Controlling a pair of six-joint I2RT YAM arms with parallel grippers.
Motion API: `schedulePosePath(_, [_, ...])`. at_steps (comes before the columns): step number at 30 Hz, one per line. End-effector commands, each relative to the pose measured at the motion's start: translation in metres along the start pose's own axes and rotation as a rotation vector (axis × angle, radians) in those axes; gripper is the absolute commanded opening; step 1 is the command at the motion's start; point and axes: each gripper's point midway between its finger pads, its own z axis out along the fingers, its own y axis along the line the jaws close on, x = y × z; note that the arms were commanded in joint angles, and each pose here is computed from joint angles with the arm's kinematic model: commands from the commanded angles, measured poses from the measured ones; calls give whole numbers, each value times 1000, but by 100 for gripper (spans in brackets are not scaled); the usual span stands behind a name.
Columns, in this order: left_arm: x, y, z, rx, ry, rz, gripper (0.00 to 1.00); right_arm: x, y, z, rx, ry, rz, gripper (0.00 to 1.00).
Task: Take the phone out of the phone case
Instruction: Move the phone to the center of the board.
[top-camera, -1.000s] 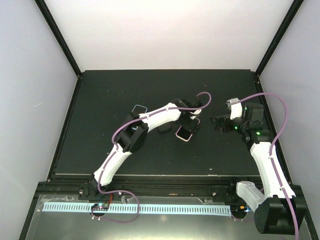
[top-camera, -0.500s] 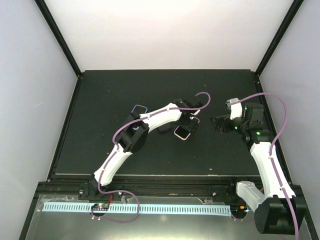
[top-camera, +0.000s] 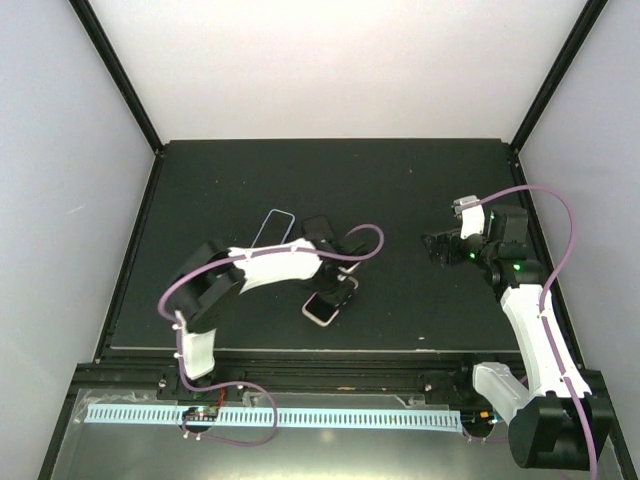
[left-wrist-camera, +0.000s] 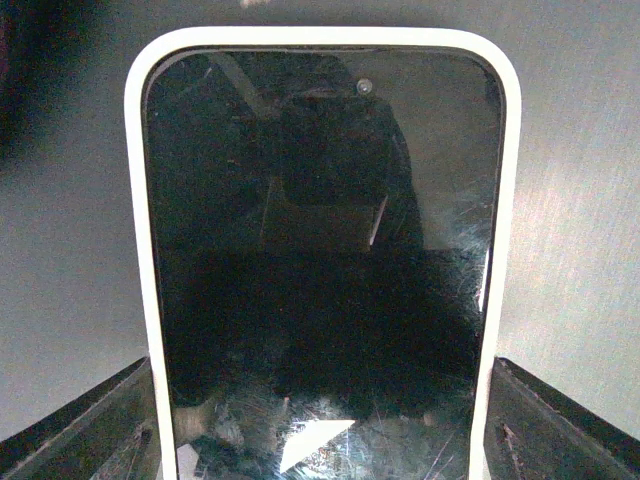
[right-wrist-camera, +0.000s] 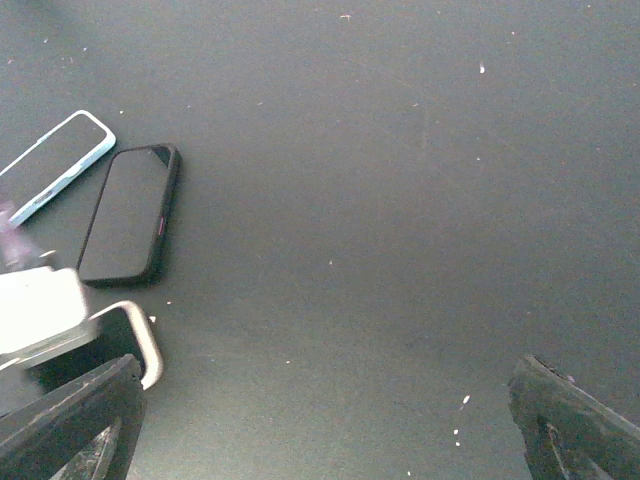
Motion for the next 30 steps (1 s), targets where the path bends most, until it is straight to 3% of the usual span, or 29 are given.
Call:
schedulePosePath(1, [50, 18, -20, -6, -4, -168, 70, -19, 1, -6, -4, -50, -29, 100])
schedulePosePath(5, [79, 51, -12, -48, 6, -343, 67, -20, 1, -6, -4, -53, -26, 100])
schedulePosePath(9, [74, 72, -11, -8, -34, -459, 67, -19, 2, -7, -4, -53, -28, 100])
schedulePosePath(18, [34, 101, -9, 82, -111, -603, 78, -20, 0, -11, 16, -66, -32, 100])
schedulePosePath(22, [25, 98, -2, 141, -114, -634, 90, -20, 0, -12, 21, -68, -34, 100])
schedulePosePath(24, [27, 98, -5, 137, -110, -632, 98, -21, -1, -13, 24, -71, -40, 100])
schedulePosePath(30, [65, 113, -20, 56, -96, -651, 99, -21, 1, -14, 14, -71, -50, 100])
